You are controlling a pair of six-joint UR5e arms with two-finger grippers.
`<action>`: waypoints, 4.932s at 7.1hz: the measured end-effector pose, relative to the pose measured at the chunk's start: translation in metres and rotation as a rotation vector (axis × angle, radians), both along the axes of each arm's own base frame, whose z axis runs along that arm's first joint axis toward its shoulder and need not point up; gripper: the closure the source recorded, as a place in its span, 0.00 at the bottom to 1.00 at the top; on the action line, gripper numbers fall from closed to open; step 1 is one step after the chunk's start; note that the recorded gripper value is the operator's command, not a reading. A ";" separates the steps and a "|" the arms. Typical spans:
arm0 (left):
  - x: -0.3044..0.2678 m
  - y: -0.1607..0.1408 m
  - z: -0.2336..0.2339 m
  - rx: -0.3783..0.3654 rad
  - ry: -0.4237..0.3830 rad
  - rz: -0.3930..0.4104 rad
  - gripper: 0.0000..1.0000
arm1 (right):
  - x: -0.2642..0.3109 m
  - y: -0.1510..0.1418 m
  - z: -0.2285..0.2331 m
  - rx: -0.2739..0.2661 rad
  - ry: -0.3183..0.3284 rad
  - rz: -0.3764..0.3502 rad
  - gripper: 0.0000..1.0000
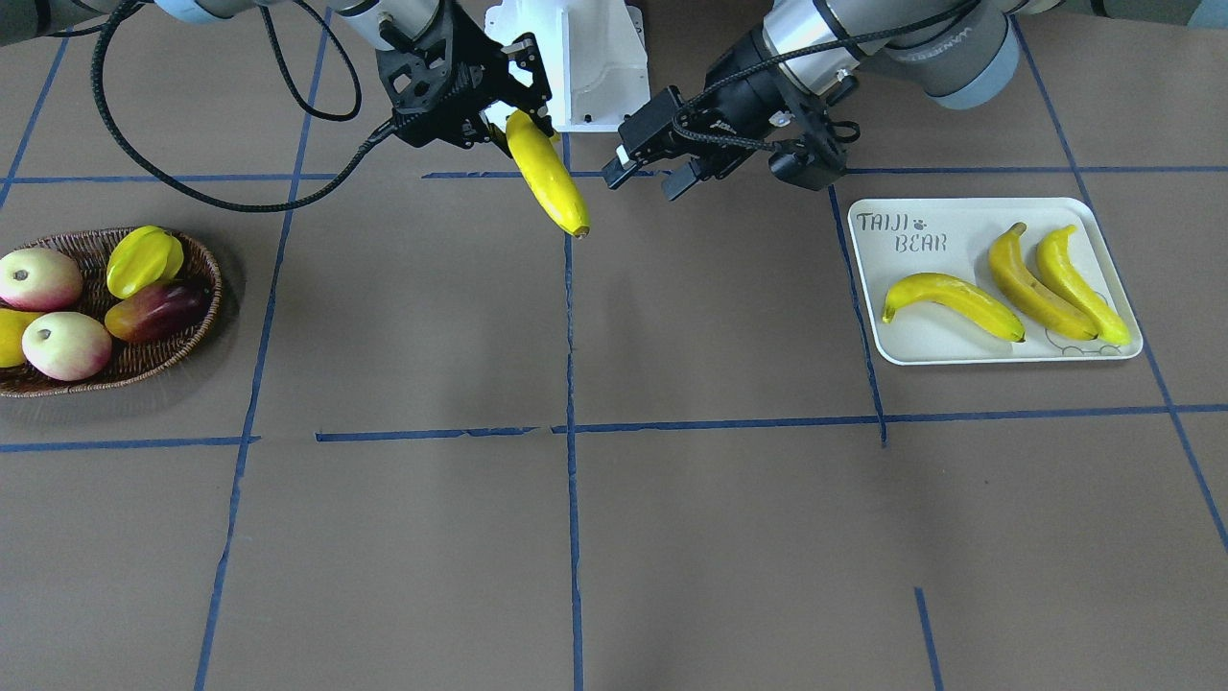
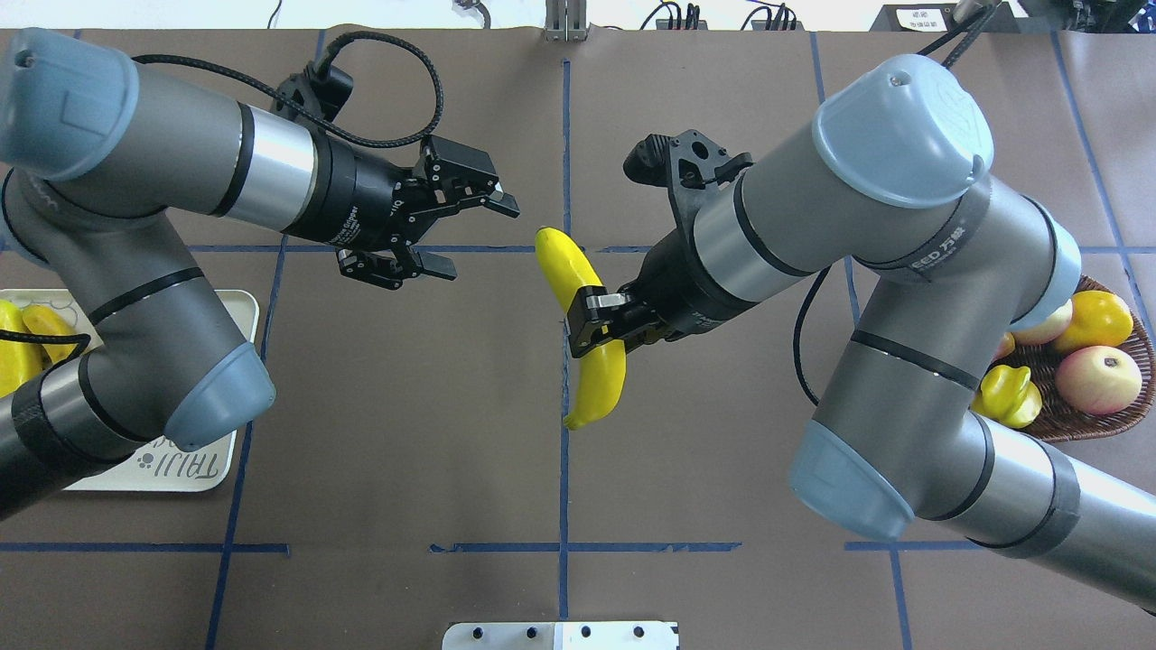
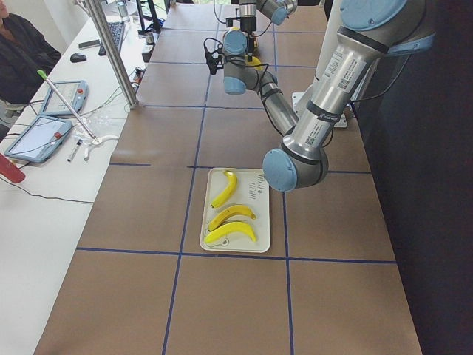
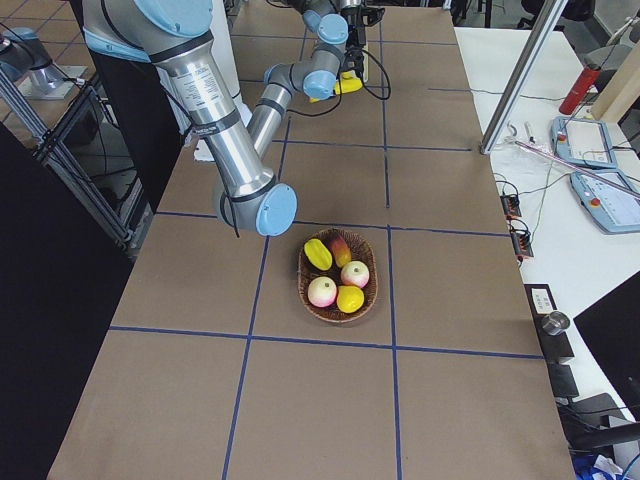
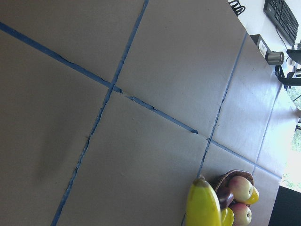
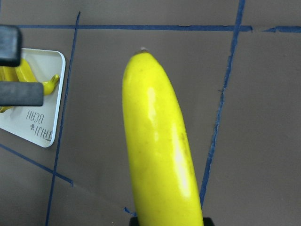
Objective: Transfer all bananas from basket to plate
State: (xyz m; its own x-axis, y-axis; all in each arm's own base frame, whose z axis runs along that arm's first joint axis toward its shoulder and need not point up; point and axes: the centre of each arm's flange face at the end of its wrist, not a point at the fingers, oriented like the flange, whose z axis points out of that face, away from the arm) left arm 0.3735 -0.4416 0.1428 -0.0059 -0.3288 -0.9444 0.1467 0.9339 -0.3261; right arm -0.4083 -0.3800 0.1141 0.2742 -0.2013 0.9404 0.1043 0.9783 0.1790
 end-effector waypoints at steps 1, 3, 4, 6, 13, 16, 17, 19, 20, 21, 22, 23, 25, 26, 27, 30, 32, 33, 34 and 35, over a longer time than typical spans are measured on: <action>0.009 0.005 -0.003 0.003 0.004 0.015 0.00 | -0.004 0.005 -0.006 0.009 -0.009 -0.006 0.99; 0.029 0.018 -0.007 0.009 0.008 0.024 0.00 | -0.011 0.013 -0.011 0.032 -0.028 -0.003 0.99; 0.038 0.025 -0.010 0.012 0.013 0.031 0.15 | -0.014 0.015 -0.012 0.038 -0.031 0.000 0.99; 0.047 0.034 -0.016 0.000 0.022 0.047 1.00 | -0.016 0.017 -0.012 0.043 -0.033 -0.002 0.97; 0.047 0.033 -0.013 -0.073 0.024 0.043 1.00 | -0.003 0.025 -0.014 0.053 -0.053 -0.004 0.00; 0.027 0.008 0.013 -0.116 -0.057 0.028 1.00 | 0.031 0.029 -0.001 0.057 -0.054 0.025 0.00; 0.004 -0.009 0.038 -0.129 -0.119 0.043 1.00 | 0.041 0.024 0.008 0.048 -0.041 0.046 0.00; -0.055 -0.034 0.122 -0.146 -0.233 0.056 1.00 | 0.057 0.010 0.028 0.026 -0.007 0.087 0.00; -0.080 -0.035 0.174 -0.183 -0.291 0.048 1.00 | 0.063 0.003 0.040 0.012 0.012 0.105 0.00; -0.105 -0.032 0.221 -0.228 -0.341 0.032 1.00 | 0.069 -0.003 0.051 -0.001 0.030 0.120 0.00; -0.131 -0.024 0.265 -0.264 -0.389 0.016 1.00 | 0.075 -0.008 0.062 -0.015 0.047 0.134 0.00; -0.153 -0.015 0.306 -0.284 -0.439 0.008 1.00 | 0.079 -0.011 0.069 -0.024 0.060 0.144 0.00; -0.168 -0.007 0.384 -0.343 -0.545 0.008 1.00 | 0.081 -0.014 0.076 -0.032 0.071 0.153 0.00; -0.167 -0.008 0.416 -0.382 -0.586 0.010 0.90 | 0.082 -0.015 0.077 -0.034 0.073 0.154 0.00; -0.167 -0.009 0.435 -0.408 -0.610 0.013 0.01 | 0.082 -0.016 0.077 -0.034 0.073 0.156 0.00; -0.168 -0.010 0.446 -0.422 -0.623 0.013 0.00 | 0.087 -0.018 0.077 -0.035 0.072 0.161 0.00; -0.185 -0.016 0.441 -0.387 -0.610 -0.001 0.00 | 0.105 -0.032 0.083 -0.065 0.104 0.196 0.00; -0.202 -0.021 0.440 -0.306 -0.613 0.001 0.00 | 0.125 -0.045 0.097 -0.086 0.143 0.232 0.00; -0.228 -0.029 0.442 -0.172 -0.633 0.010 0.00 | 0.145 -0.055 0.123 -0.076 0.193 0.249 0.00; -0.259 -0.037 0.447 -0.045 -0.673 0.031 0.00 | 0.167 -0.063 0.158 -0.024 0.253 0.238 0.00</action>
State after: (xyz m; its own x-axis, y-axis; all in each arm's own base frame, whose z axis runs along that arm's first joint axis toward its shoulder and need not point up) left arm 0.1145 -0.4789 0.5901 0.5891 -0.3582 -0.7243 0.3047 0.9287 -0.2114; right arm -0.2412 -0.4430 0.2724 0.5361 -0.0818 0.8402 -0.0894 0.9842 0.1528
